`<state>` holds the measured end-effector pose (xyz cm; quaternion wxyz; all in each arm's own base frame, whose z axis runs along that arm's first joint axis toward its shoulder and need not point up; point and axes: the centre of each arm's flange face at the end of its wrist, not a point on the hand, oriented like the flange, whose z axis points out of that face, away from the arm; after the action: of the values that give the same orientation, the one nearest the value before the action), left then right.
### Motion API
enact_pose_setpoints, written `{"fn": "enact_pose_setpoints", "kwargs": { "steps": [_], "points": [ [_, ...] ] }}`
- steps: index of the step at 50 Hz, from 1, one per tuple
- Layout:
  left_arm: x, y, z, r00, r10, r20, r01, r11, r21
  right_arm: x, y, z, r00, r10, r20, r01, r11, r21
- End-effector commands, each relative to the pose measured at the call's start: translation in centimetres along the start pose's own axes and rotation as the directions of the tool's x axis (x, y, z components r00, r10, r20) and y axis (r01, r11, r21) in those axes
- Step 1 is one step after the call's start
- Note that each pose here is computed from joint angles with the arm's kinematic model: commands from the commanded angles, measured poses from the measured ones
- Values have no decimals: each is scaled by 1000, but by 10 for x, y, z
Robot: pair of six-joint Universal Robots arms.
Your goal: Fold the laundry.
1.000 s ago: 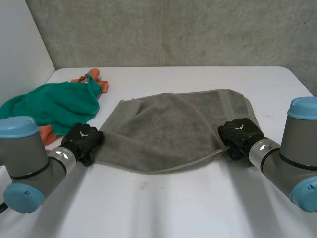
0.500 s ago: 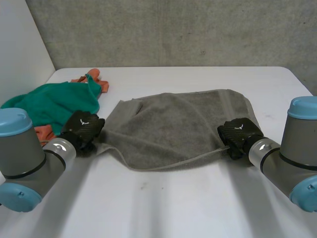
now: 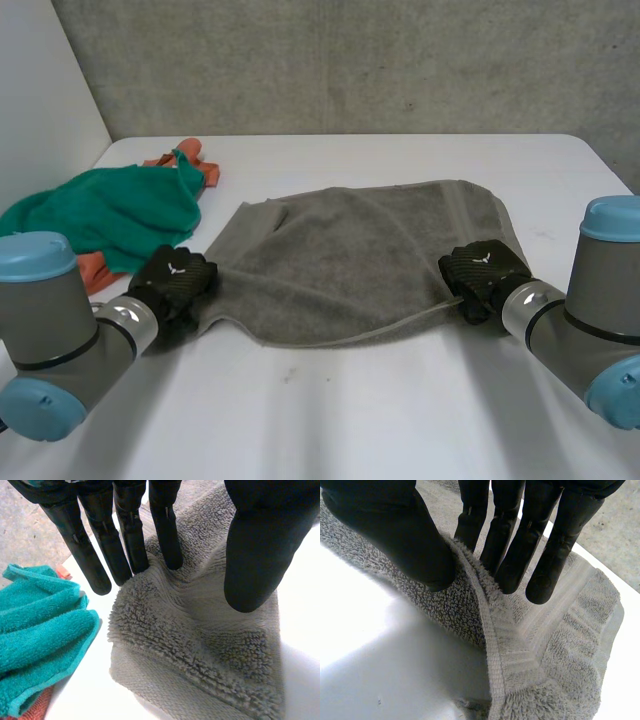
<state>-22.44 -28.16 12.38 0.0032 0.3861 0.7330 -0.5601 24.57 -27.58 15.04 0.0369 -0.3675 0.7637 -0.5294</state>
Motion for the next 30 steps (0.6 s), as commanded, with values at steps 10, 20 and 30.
{"fn": "enact_pose_setpoints", "kwargs": {
  "steps": [10,20,30],
  "points": [
    [3,-1,1,1000,-11,-29,11,1000,9,-2,1,0,1000,-3,4,3,1000,0],
    [1,-23,-10,1000,5,-11,-4,997,80,1,1,0,1000,1,0,-1,1000,-7],
    [7,-26,-22,999,-26,-43,29,997,74,5,-11,-9,1000,1,-9,-1,1000,11]
  ]
}}
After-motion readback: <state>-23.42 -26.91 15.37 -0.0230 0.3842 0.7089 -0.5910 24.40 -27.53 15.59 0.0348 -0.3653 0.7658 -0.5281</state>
